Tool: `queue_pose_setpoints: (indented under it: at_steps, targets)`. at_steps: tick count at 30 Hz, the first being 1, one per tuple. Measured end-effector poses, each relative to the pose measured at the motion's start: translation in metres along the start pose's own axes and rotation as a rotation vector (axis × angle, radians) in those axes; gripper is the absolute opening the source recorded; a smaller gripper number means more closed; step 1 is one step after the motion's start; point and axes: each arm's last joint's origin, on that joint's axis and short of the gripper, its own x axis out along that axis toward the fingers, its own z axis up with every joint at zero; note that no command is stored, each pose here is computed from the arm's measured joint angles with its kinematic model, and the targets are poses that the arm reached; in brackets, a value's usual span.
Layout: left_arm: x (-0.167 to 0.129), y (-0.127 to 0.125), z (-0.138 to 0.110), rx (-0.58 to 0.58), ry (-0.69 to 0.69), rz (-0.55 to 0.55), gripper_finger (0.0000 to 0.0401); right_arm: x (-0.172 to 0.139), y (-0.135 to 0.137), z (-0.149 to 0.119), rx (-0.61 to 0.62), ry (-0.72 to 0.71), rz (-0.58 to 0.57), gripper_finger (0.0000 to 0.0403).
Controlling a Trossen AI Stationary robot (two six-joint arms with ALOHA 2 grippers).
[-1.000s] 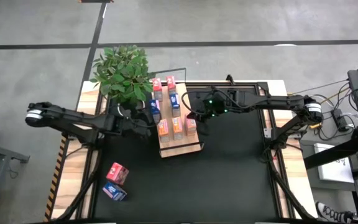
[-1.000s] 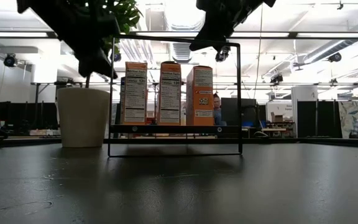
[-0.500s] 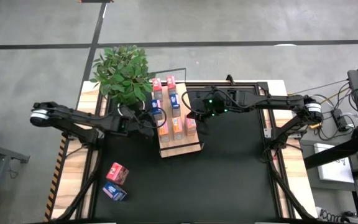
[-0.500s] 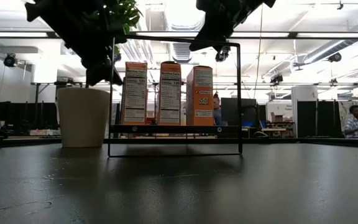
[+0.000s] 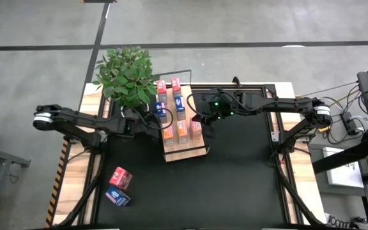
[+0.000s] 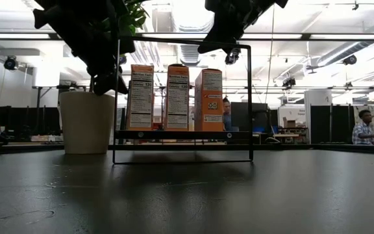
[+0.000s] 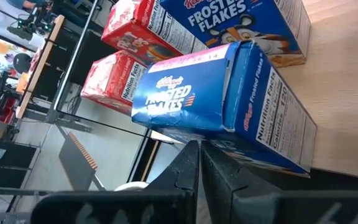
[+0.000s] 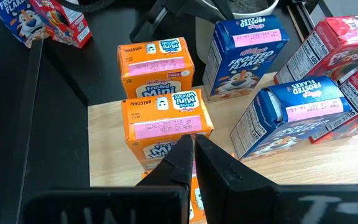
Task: Stack cereal on shelf
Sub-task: Adjust the blue cereal box on the shelf
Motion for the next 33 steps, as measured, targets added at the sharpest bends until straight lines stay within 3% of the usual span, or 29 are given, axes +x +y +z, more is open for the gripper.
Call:
queue_pose_setpoints:
  at_steps: [11,16,33]
  targets:
    - [0.003,-0.004,0.001,0.001,0.001,-0.006,0.0,0.0,0.0,0.0,0.0,-0.002,0.0,0.0009]
    - [0.003,-0.005,0.001,-0.004,-0.006,-0.07,0.0,0.0,0.0,0.0,0.0,-0.003,0.0,0.0009]
    - [0.013,0.003,-0.002,-0.025,0.038,-0.056,0.0,0.0,0.0,0.0,0.0,-0.003,0.0,0.0009]
